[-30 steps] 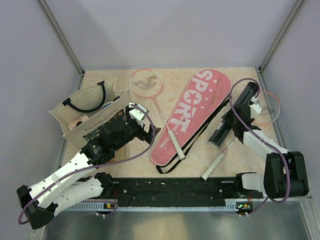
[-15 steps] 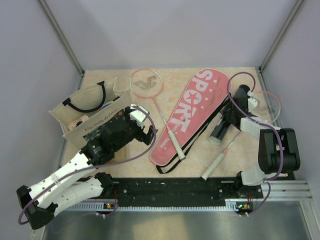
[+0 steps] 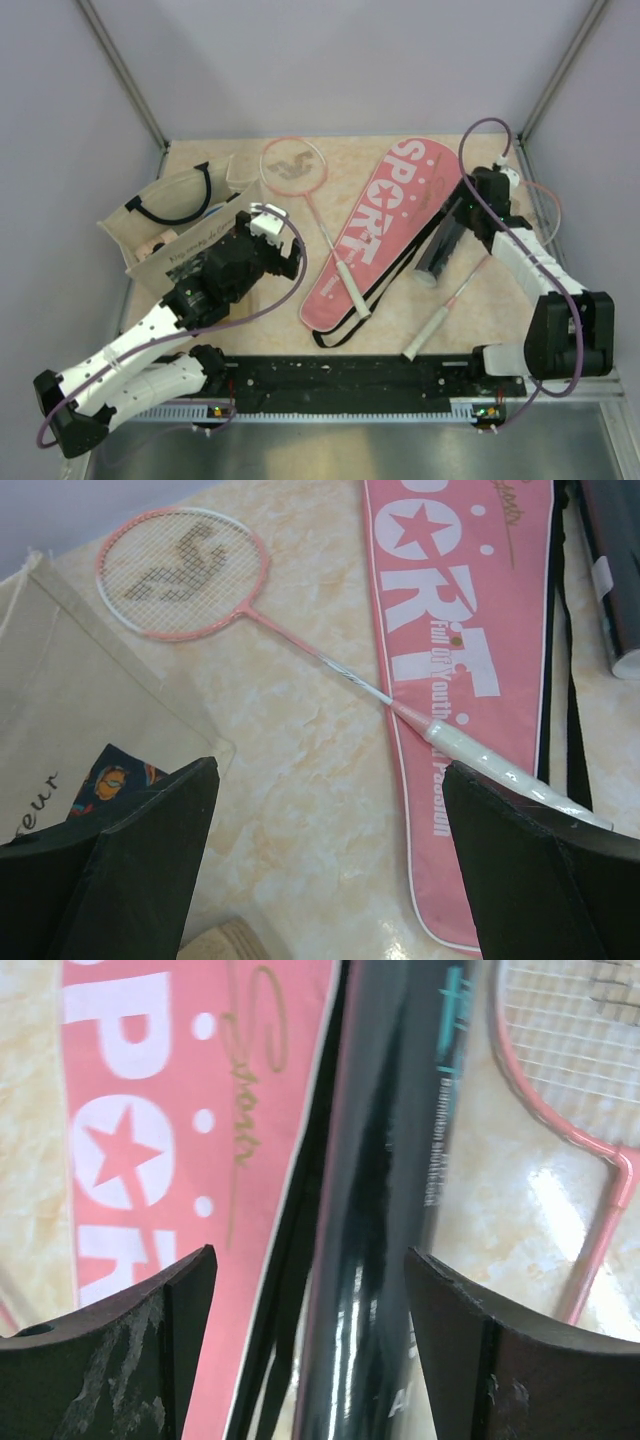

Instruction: Pack up the badminton gear

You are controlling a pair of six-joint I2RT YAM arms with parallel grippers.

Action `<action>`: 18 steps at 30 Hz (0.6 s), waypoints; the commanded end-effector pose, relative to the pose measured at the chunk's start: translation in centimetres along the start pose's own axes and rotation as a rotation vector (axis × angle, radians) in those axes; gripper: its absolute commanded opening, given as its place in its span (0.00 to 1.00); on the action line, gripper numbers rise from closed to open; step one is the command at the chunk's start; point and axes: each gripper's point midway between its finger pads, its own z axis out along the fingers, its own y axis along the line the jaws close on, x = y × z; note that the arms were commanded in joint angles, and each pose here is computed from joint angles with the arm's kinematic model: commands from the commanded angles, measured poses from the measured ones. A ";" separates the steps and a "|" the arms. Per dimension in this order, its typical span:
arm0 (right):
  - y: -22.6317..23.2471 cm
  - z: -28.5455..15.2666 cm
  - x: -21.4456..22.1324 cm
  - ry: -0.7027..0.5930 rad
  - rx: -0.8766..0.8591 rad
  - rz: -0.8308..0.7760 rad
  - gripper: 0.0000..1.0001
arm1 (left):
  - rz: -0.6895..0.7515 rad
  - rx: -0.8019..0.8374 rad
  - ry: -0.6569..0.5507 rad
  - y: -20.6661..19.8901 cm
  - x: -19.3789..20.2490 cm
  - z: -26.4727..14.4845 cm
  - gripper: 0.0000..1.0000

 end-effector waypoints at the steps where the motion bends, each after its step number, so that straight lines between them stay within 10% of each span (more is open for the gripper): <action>1: 5.4 -3.7 -1.1 -0.047 -0.184 -0.108 0.75 | -0.014 -0.100 -0.072 2.0 -3.1 -0.9 0.99; 18: 17.8 -7.5 18.6 0.170 -0.550 -0.514 0.68 | -0.235 -0.189 -0.165 3.7 -7.1 -3.3 0.99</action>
